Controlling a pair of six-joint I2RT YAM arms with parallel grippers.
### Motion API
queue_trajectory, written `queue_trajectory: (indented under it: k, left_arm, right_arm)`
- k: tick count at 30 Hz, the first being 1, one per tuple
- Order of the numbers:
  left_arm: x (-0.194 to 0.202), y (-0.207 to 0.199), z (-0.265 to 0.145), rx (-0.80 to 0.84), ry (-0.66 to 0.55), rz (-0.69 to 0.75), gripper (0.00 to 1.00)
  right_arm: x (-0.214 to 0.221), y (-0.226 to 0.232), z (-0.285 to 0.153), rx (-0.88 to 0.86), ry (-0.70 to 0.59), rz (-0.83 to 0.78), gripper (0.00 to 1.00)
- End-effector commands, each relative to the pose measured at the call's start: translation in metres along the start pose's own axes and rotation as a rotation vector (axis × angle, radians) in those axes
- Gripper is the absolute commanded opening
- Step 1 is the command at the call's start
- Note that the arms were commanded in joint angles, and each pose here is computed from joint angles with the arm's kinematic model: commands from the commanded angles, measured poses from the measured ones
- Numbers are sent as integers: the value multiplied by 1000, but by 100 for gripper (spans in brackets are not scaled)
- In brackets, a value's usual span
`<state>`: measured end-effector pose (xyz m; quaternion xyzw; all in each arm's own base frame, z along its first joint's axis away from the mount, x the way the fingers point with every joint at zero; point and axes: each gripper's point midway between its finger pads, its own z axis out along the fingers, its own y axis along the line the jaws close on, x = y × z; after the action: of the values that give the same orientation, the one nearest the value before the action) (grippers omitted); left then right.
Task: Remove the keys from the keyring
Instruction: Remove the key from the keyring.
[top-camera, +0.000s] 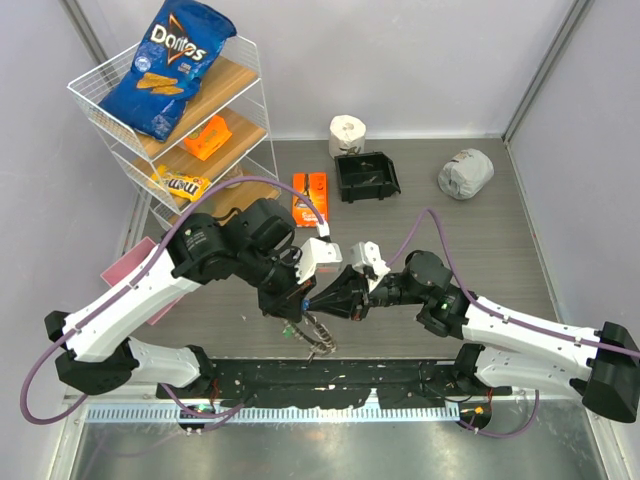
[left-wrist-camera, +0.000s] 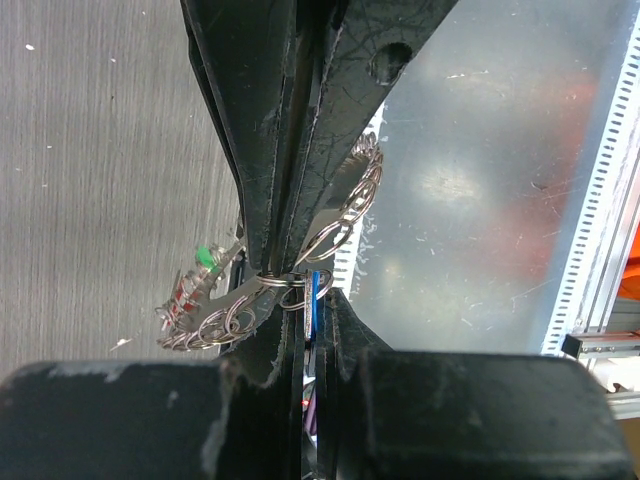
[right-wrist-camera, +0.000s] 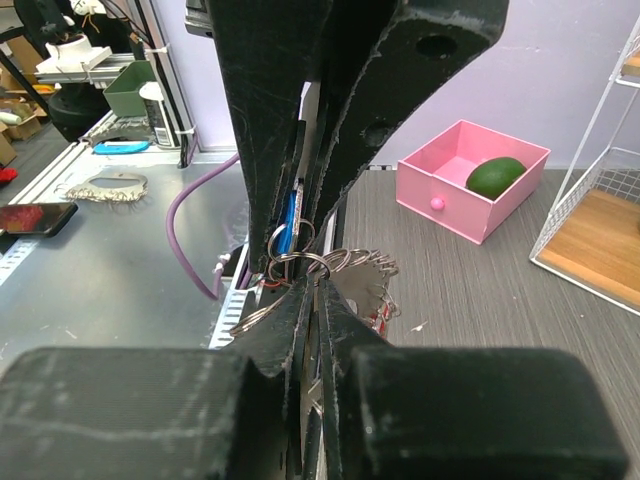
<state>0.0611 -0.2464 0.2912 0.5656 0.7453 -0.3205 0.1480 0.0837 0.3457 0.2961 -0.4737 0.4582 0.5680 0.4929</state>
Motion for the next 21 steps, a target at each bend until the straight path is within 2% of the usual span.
queue_trajectory:
  k: [1,4,7,13,17,21]
  left_arm:
    - [-5,-10,-3,45,-33,9,0]
    - [-6,-12,-3,54,-41,11,0]
    - [-6,-11,-3,51,-40,13,0]
    - [-8,-15,-5,65,-53,17,0]
    - [-8,-15,-5,69,-51,21,0]
    - [-9,-15,-5,66,-52,18,0]
  right_arm:
    - [-35,8,4,-34,-86,-74,11]
    - [-36,9,3,-39,-89,-75,19]
    - [-38,11,2,-43,-93,-78,33]
    - [-37,13,-4,-34,-94,-100,38]
    - [-39,19,-3,-72,-86,-110,35]
    - [-37,21,1,-99,-74,-104,23]
